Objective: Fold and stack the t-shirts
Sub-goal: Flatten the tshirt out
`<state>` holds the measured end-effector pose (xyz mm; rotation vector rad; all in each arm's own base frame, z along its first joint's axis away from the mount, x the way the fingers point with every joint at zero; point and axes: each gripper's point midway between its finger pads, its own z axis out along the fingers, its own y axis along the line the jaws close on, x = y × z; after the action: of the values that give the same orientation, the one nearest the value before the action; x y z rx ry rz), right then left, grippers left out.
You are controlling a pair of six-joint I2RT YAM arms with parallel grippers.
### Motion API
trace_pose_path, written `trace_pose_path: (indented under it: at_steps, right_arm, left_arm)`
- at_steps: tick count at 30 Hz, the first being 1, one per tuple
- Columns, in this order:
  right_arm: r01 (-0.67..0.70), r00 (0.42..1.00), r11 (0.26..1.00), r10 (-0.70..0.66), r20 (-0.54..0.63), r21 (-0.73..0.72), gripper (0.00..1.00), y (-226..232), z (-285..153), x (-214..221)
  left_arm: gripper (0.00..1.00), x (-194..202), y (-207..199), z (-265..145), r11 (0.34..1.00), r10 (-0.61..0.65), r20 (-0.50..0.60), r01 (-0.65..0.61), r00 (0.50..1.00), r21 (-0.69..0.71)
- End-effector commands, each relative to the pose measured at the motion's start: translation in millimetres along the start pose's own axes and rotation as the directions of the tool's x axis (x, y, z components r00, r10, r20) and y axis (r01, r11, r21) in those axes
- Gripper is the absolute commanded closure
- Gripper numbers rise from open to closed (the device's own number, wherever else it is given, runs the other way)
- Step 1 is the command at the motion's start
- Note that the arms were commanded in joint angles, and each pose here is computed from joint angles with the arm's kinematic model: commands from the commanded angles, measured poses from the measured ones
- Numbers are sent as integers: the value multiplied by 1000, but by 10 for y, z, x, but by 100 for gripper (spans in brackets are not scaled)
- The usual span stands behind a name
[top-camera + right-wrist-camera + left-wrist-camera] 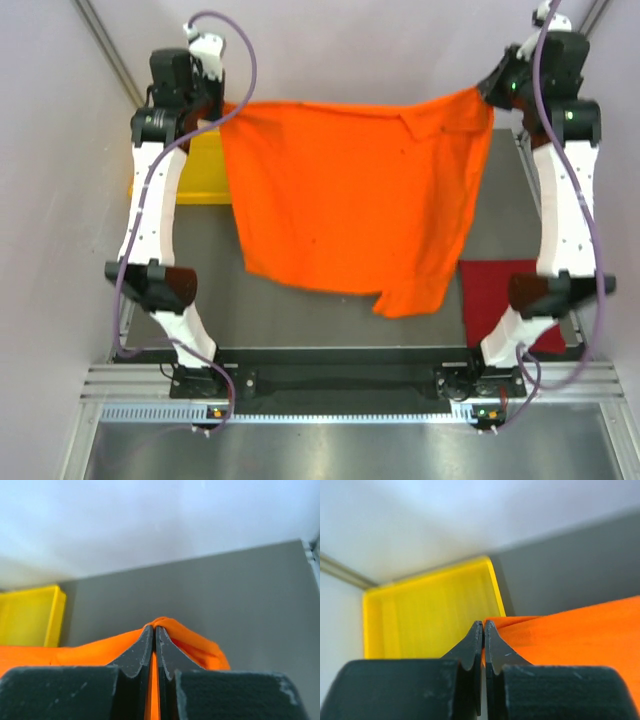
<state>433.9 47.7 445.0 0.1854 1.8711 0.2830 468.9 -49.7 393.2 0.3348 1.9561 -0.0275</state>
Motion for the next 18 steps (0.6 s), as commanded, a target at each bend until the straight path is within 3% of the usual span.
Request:
trace_pose_path:
  at_steps: [1, 3, 7, 10, 11, 13, 14, 16, 17, 18]
  right_arm:
    - [-42, 971, 982, 84, 226, -182, 100, 138, -43, -916]
    - [-72, 946, 963, 149, 287, -260, 100, 192, -60, -1167]
    - [-72, 884, 957, 191, 428, -280, 100, 13, -387, -1606]
    - [-70, 873, 958, 193, 447, -277, 100, -98, -518, -1672]
    - [-70, 881, 960, 187, 434, -272, 100, -98, -580, -1618]
    - [-81, 925, 969, 160, 345, -233, 100, -237, -359, -1247]
    - [-68, 928, 970, 147, 341, -233, 100, -202, -504, -1165]
    - [-124, 968, 976, 159, 196, -179, 100, -437, -227, -508]
    - [-118, 968, 977, 153, 199, -179, 100, -403, -401, -397]
    - [-178, 979, 975, 189, 79, -135, 100, -581, -208, 182]
  left_arm:
    - [100, -1010, 401, -80, 981, -38, 332, 98, 943, -165]
    - [100, -1282, 561, -97, 966, -26, 420, 132, 907, -224]
    - [100, -1539, 586, -225, 965, 15, 506, 121, 862, -234]
    - [100, -1513, 536, -258, 972, 34, 505, 89, 863, -218]
    - [100, -1307, 478, -86, 978, 29, 454, 69, 890, -199]
    - [100, -1215, 339, -152, 989, 52, 449, 17, 892, -148]
    - [100, -904, 277, 56, 992, 46, 388, 3, 921, -125]
    - [100, -726, 170, -12, 996, 55, 364, -25, 930, -88]
    - [100, -371, 96, 145, 998, 43, 285, -28, 957, -58]
    - [100, -292, 58, 45, 998, 42, 281, -30, 959, -48]
